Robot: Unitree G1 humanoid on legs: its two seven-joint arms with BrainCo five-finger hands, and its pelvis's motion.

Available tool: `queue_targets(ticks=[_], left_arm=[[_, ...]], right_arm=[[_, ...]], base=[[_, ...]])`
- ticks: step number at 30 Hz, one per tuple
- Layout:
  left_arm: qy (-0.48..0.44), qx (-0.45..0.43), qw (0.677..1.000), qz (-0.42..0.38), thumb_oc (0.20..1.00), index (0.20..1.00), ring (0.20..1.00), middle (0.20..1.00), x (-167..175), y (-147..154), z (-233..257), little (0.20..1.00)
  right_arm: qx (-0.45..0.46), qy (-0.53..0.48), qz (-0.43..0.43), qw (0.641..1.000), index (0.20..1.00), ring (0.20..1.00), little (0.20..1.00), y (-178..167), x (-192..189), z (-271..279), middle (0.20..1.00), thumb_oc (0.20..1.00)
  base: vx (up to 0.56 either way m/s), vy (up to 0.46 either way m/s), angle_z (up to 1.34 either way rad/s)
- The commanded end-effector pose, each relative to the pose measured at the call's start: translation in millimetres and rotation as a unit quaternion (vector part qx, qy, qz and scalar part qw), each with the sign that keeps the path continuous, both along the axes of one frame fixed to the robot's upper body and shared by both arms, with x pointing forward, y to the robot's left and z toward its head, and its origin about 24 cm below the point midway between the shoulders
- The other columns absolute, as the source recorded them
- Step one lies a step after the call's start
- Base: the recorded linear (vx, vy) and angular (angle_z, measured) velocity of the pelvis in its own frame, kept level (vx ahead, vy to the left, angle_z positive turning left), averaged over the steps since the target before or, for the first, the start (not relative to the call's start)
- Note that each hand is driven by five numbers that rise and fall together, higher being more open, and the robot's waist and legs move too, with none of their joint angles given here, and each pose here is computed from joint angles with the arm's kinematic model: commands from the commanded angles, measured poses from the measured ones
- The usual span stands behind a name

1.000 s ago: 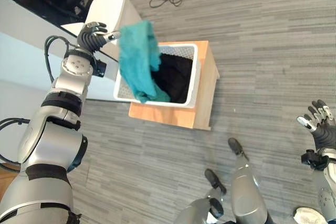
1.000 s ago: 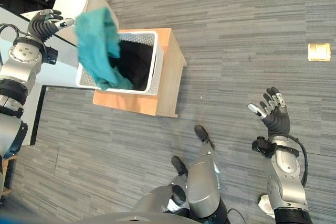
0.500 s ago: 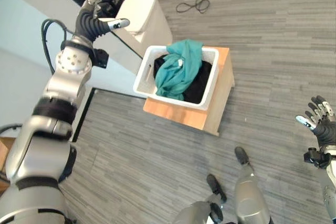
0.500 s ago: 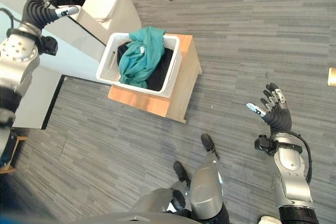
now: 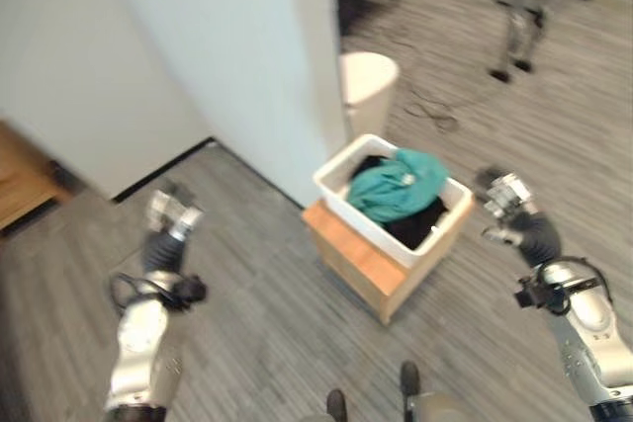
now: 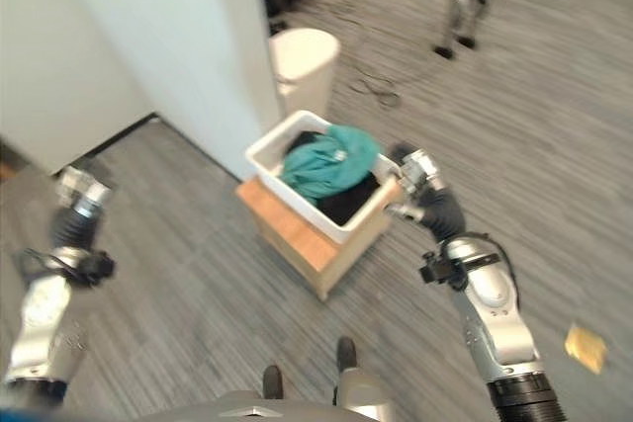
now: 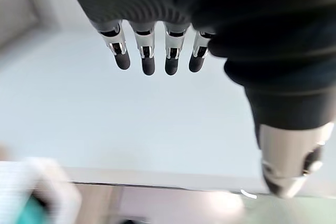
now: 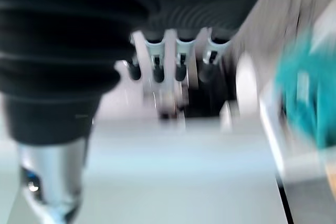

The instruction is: Pick up bed clothes into laundry basket.

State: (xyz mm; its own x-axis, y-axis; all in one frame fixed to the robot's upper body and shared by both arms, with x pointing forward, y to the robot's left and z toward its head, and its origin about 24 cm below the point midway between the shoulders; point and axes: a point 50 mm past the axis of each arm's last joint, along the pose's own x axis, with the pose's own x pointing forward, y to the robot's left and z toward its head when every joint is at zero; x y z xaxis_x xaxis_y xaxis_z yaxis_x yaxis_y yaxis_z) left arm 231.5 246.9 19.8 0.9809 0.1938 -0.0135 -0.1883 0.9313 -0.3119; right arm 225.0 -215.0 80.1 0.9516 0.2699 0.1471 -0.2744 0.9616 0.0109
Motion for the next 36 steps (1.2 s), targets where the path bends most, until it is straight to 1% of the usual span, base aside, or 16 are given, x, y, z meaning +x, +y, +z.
queue_targets(ticks=[1,3,4,5,8,9,11,13,16,21,22,23,25,27,31,36], left_arm=[[0.002,0.040,0.999,0.021,1.000,1.000,1.000,1.000,-21,24,3,1.000],[0.025,0.028,0.999,0.034,1.000,1.000,1.000,1.000,-32,16,-10,1.000],[0.022,0.035,0.998,0.036,1.000,1.000,1.000,1.000,-34,15,-8,1.000],[0.013,0.055,0.998,0.038,1.000,1.000,1.000,1.000,-32,18,-2,1.000],[-0.007,0.008,1.000,0.019,1.000,1.000,1.000,1.000,-26,8,-1,1.000],[-0.004,0.013,1.000,0.009,1.000,1.000,1.000,1.000,-24,4,-2,1.000],[-0.009,0.042,0.999,-0.006,1.000,1.000,1.000,1.000,-25,0,3,1.000],[-0.017,0.021,1.000,-0.011,1.000,1.000,1.000,1.000,-24,-4,3,1.000],[-0.037,0.007,0.999,-0.019,1.000,1.000,1.000,1.000,-17,-10,9,1.000],[-0.040,-0.004,0.998,-0.052,1.000,1.000,1.000,1.000,-6,-30,9,1.000],[-0.040,-0.004,0.998,-0.053,1.000,1.000,1.000,1.000,-5,-31,9,1.000],[-0.048,0.029,0.996,-0.066,1.000,1.000,1.000,1.000,-1,-33,16,1.000],[-0.052,0.061,0.994,-0.073,1.000,1.000,1.000,1.000,5,-32,21,1.000],[-0.052,0.073,0.994,-0.066,1.000,1.000,1.000,1.000,6,-31,20,1.000],[-0.045,0.050,0.997,-0.041,1.000,1.000,1.000,1.000,0,-24,15,1.000],[-0.048,0.009,0.999,-0.016,1.000,1.000,1.000,1.000,-6,-21,13,1.000]], right_arm=[[0.032,-0.040,-0.014,0.999,1.000,1.000,1.000,2,-3,8,1.000,1.000],[0.072,-0.011,-0.026,0.997,1.000,1.000,1.000,4,-1,-6,1.000,1.000],[0.069,-0.004,-0.040,0.997,1.000,1.000,1.000,1,-3,-10,1.000,1.000],[0.067,0.003,-0.049,0.997,1.000,1.000,1.000,-1,-6,-14,1.000,1.000],[0.054,0.009,-0.065,0.996,1.000,1.000,1.000,-10,-8,-16,1.000,1.000],[0.034,0.008,-0.075,0.997,1.000,1.000,1.000,-13,-10,-16,1.000,1.000],[0.056,0.018,-0.094,0.994,1.000,1.000,1.000,-13,-12,-23,1.000,1.000],[0.090,0.029,-0.099,0.991,1.000,1.000,1.000,-8,-14,-29,1.000,1.000],[0.090,0.027,-0.092,0.991,1.000,1.000,1.000,-3,-19,-30,1.000,1.000],[0.086,0.041,-0.124,0.988,1.000,1.000,1.000,-11,-27,-37,1.000,1.000],[0.085,0.041,-0.125,0.988,1.000,1.000,1.000,-11,-27,-37,1.000,1.000],[0.060,0.039,-0.135,0.988,1.000,1.000,1.000,-13,-25,-37,1.000,1.000],[0.078,0.036,-0.156,0.984,1.000,1.000,1.000,-12,-23,-39,1.000,1.000],[0.088,0.038,-0.147,0.984,1.000,1.000,1.000,-6,-16,-40,1.000,1.000],[0.089,0.068,-0.130,0.985,1.000,1.000,1.000,0,-16,-52,1.000,1.000],[0.091,0.067,-0.122,0.986,1.000,1.000,1.000,2,-12,-51,1.000,1.000]], base=[[-0.18,-0.052,2.29],[-0.32,-0.159,2.52],[-0.33,-0.197,3.13],[-0.32,-0.148,2.45],[-0.32,0.019,2.03],[-0.39,0.123,2.58],[-0.35,0.067,2.25],[-0.27,0.060,1.72],[-0.11,0.073,1.46],[-0.01,0.203,1.58],[0.08,0.401,1.23],[0.06,0.347,1.02],[-0.10,0.280,0.45],[-0.08,0.087,1.12],[0.04,0.026,0.53],[0.04,-0.049,0.28]])
